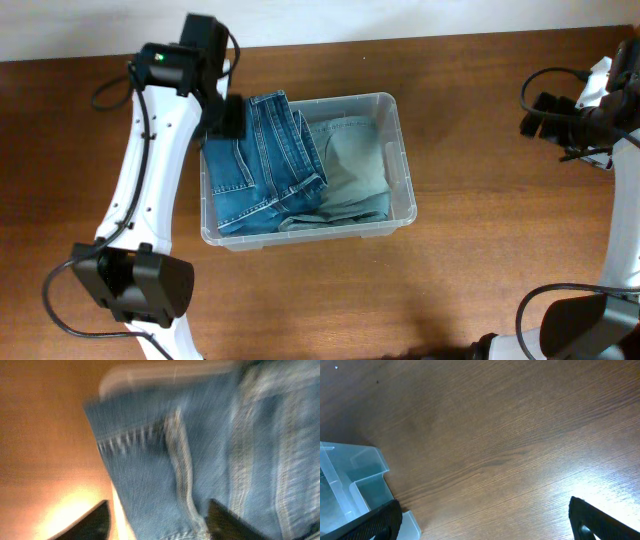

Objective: Pack container
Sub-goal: 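Lower the dark-blue jeans into the bin's left side with the left gripper, then press the dark-blue jeans down into the bin with the left gripper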

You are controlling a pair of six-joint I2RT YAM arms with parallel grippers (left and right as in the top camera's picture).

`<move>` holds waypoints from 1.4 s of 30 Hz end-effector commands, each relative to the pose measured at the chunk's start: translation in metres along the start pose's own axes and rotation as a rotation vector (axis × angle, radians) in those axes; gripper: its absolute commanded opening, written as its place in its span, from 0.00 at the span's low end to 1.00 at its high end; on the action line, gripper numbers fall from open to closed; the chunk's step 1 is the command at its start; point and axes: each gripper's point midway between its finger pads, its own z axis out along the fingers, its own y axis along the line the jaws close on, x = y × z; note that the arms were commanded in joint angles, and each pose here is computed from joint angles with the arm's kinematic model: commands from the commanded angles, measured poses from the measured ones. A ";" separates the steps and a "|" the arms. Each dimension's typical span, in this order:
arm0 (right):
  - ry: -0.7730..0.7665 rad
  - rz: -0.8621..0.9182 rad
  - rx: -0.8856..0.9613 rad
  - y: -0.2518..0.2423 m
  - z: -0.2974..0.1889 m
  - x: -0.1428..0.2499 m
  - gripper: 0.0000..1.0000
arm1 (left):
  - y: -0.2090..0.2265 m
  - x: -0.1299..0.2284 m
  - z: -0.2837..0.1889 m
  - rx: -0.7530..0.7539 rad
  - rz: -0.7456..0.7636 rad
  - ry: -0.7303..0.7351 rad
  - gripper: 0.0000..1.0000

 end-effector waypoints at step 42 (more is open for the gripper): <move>-0.014 0.000 0.001 0.000 -0.004 -0.002 0.99 | -0.080 -0.037 0.085 0.105 0.020 -0.053 0.01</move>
